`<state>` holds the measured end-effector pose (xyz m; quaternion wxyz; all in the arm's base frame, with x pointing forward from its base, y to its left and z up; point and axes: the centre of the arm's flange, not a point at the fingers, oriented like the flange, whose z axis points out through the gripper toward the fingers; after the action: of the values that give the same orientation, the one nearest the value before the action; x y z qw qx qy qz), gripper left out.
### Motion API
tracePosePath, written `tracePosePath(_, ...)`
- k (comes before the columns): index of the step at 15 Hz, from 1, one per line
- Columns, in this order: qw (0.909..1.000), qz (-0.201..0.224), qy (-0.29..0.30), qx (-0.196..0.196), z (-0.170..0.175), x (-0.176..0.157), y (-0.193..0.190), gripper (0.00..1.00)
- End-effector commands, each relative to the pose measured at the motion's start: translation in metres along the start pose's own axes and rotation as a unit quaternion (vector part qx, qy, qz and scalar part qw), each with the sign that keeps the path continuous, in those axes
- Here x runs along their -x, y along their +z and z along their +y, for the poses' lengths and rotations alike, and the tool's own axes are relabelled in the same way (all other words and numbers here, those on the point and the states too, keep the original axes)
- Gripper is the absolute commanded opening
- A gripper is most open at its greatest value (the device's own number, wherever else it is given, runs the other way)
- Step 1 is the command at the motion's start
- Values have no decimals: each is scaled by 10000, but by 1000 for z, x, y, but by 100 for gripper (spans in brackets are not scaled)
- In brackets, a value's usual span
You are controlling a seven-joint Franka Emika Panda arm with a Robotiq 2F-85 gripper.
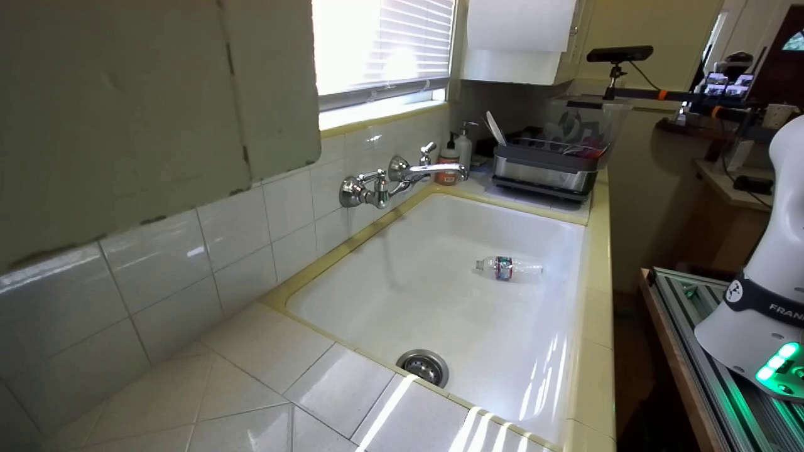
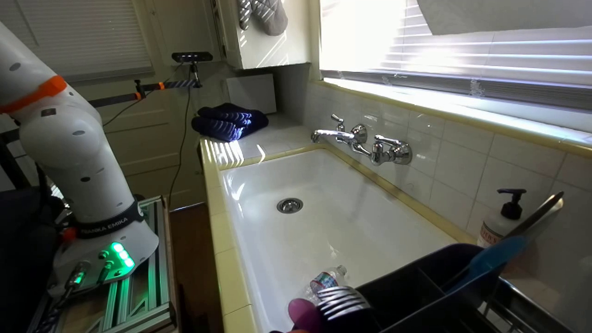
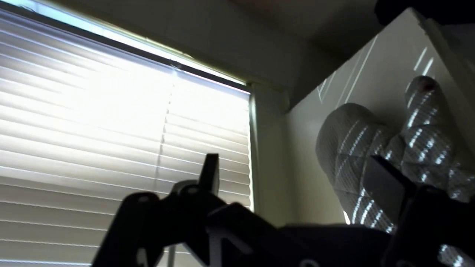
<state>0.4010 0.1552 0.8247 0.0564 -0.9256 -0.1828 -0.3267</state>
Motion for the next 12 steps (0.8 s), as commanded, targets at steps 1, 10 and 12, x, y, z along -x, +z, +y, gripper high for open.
tracePosePath(1, 9974, -455, 361, 431, 19, 27, -22, 100)
tracePosePath(10, 9905, -988, 830, 486, 63, 76, -47, 100)
tracePosePath(12, 9914, -882, 833, 486, 63, 58, -47, 100)
